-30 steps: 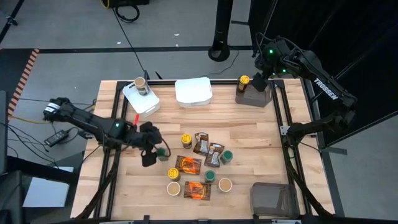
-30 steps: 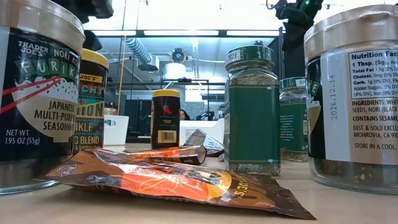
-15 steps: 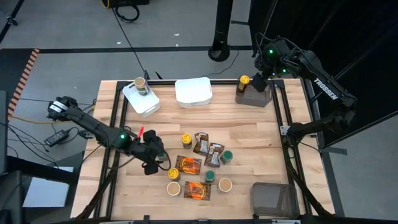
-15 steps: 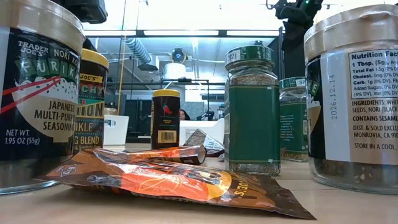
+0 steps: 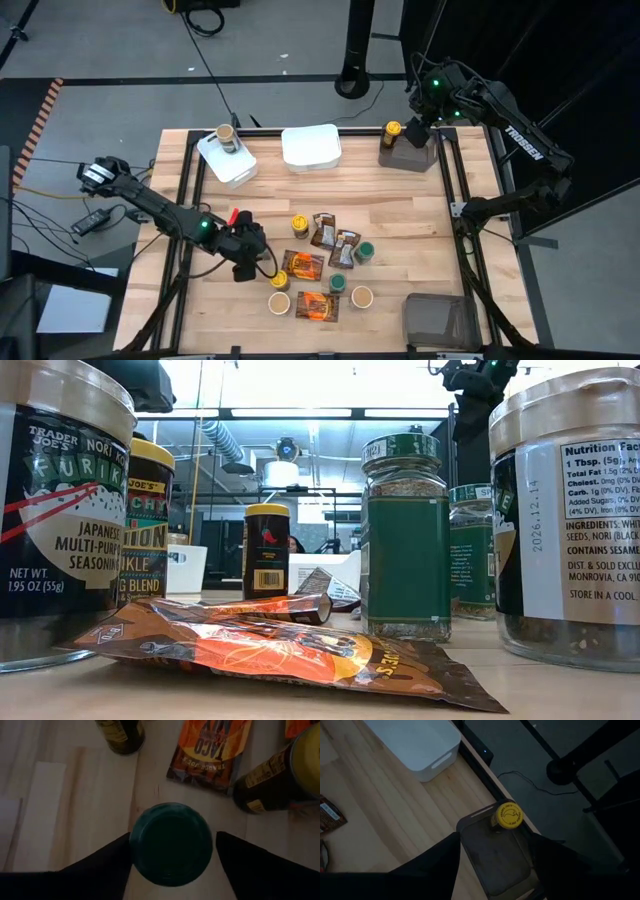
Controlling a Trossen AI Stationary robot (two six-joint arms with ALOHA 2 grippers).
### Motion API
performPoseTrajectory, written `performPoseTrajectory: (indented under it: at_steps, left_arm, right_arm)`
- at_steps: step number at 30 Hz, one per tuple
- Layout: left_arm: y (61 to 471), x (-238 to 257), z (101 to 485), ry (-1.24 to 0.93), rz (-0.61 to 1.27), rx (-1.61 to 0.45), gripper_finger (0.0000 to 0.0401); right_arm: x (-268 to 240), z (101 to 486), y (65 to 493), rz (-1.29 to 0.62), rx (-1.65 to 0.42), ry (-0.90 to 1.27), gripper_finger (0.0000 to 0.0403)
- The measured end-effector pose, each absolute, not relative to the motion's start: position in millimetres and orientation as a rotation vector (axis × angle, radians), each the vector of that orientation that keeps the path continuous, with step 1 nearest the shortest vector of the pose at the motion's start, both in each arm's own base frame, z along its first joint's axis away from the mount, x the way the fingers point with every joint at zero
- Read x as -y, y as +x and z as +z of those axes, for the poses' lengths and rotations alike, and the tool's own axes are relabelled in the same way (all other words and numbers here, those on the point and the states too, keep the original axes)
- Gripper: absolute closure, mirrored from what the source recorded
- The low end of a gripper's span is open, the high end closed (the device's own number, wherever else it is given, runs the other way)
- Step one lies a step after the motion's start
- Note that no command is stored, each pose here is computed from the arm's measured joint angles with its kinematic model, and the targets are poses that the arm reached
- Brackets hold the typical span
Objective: Sort spices by type
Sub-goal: Put the left green seasoning bottle into the right white bin
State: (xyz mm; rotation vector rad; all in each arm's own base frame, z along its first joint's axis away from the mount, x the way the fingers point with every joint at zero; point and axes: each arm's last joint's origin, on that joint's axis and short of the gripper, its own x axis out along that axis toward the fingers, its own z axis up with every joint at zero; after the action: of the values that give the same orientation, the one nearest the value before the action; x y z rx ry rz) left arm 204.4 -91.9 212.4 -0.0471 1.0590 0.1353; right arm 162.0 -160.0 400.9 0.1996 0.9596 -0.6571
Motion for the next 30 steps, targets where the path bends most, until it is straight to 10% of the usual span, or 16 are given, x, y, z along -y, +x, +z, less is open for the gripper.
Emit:
performPoseTrajectory:
  at_steps: [9, 30]
  left_arm:
    - [205.0, 91.5, 212.6, 0.0, 0.113, -1.056, 0.0197]
    - [203.1, 51.5, 232.9, -0.064, 0.196, -1.036, 0.0206]
  right_arm:
    - [160.1, 401.0, 162.1, -0.668, -0.951, 0.219, 0.0161]
    - [160.6, 401.5, 162.6, -0.67, -0.943, 0.216, 0.0164]
